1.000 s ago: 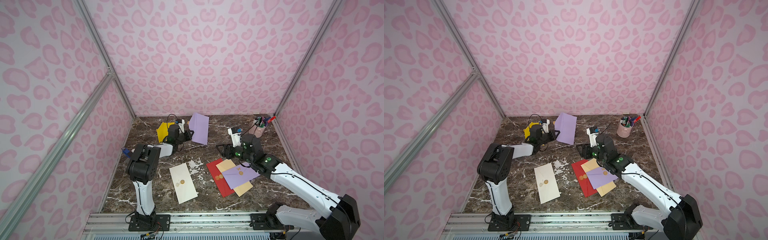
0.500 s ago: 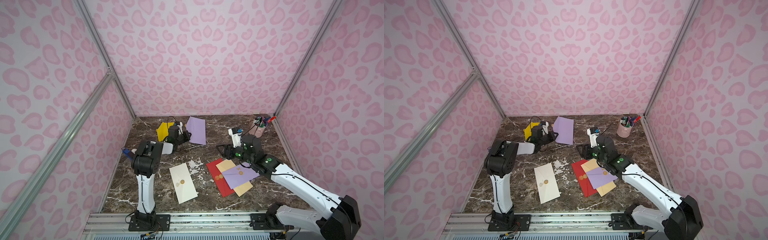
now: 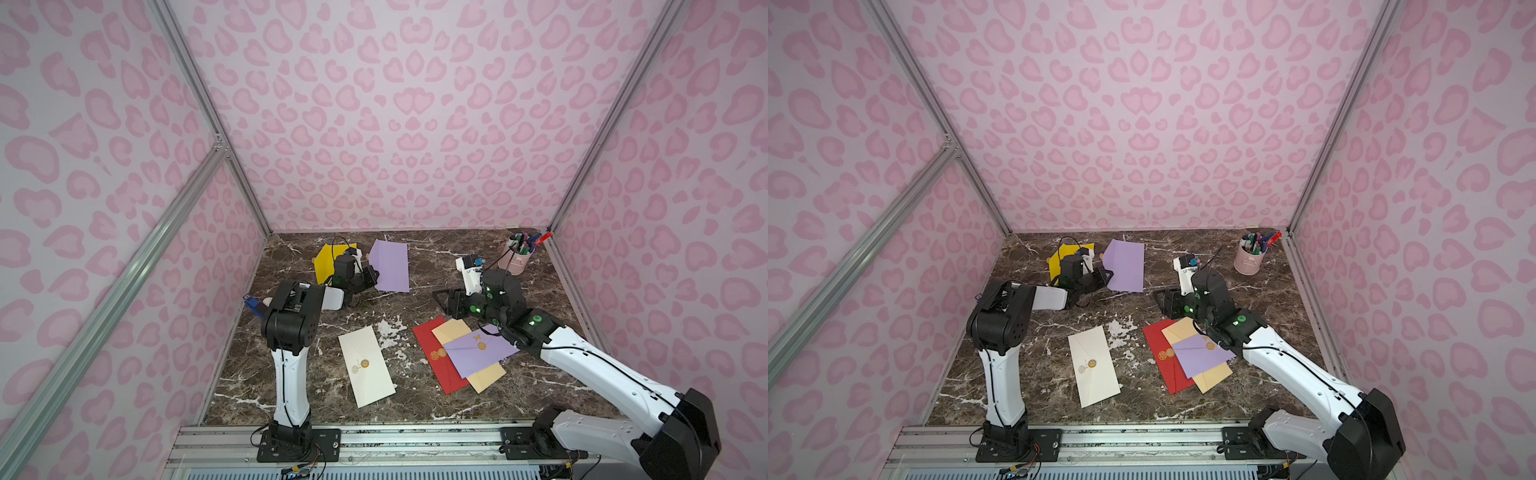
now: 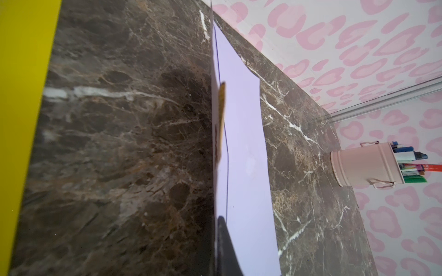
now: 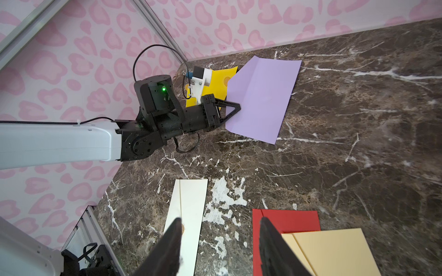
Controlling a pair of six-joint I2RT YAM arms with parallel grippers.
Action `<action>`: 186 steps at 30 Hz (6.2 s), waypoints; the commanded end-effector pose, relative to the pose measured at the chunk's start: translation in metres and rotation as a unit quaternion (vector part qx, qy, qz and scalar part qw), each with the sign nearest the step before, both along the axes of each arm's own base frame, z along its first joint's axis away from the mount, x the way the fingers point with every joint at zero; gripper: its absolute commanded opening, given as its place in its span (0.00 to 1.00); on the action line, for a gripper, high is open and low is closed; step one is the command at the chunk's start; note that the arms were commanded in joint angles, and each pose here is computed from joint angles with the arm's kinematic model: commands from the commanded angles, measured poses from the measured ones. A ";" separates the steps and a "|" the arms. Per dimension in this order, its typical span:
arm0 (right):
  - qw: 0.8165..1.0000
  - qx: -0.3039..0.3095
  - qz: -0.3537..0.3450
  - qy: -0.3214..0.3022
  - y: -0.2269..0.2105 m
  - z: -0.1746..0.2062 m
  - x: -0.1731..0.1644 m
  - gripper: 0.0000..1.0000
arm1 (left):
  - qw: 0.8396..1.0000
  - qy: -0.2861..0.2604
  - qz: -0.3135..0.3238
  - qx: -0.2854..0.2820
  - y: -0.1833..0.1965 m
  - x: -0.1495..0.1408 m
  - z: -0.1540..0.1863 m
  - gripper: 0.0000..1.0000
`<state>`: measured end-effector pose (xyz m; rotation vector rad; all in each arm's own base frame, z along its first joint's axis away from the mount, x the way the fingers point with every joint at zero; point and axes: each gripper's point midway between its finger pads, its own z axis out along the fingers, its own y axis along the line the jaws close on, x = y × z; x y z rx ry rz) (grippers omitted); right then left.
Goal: Open the envelope
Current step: Place the envelope at the center of the board, then pick up the envelope from the center of the board.
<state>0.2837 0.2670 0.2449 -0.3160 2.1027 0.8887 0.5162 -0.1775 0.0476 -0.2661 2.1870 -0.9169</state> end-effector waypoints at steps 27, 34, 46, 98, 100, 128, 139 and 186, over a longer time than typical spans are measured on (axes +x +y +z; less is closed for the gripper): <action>1.000 0.005 -0.001 -0.011 0.000 0.006 0.001 0.50 | 1.000 -0.013 0.012 0.018 0.019 -0.009 0.014 0.48; 1.000 0.002 0.002 -0.009 0.003 0.006 0.002 0.52 | 0.999 -0.019 0.014 0.049 0.028 -0.026 0.038 0.48; 1.000 -0.007 0.025 0.001 0.021 -0.003 0.008 0.54 | 0.991 -0.076 0.069 0.081 0.066 -0.106 0.108 0.54; 0.935 -0.096 0.194 0.280 0.113 -0.204 -0.096 0.52 | 0.989 0.112 0.045 0.091 0.066 -0.302 -0.021 0.54; 0.935 -0.096 0.194 0.282 0.112 -0.206 -0.097 0.52 | 0.988 0.110 0.049 0.092 0.067 -0.302 -0.020 0.54; 0.929 -0.098 0.201 0.294 0.113 -0.216 -0.105 0.52 | 0.989 0.091 0.015 0.112 0.055 -0.286 0.001 0.06; 0.930 -0.096 0.202 0.293 0.113 -0.216 -0.105 0.52 | 0.986 0.104 0.024 0.125 0.060 -0.288 -0.011 0.04; 0.896 0.055 0.271 0.347 0.149 -0.193 -0.125 0.54 | 0.981 0.138 0.031 0.129 0.070 -0.310 -0.044 0.04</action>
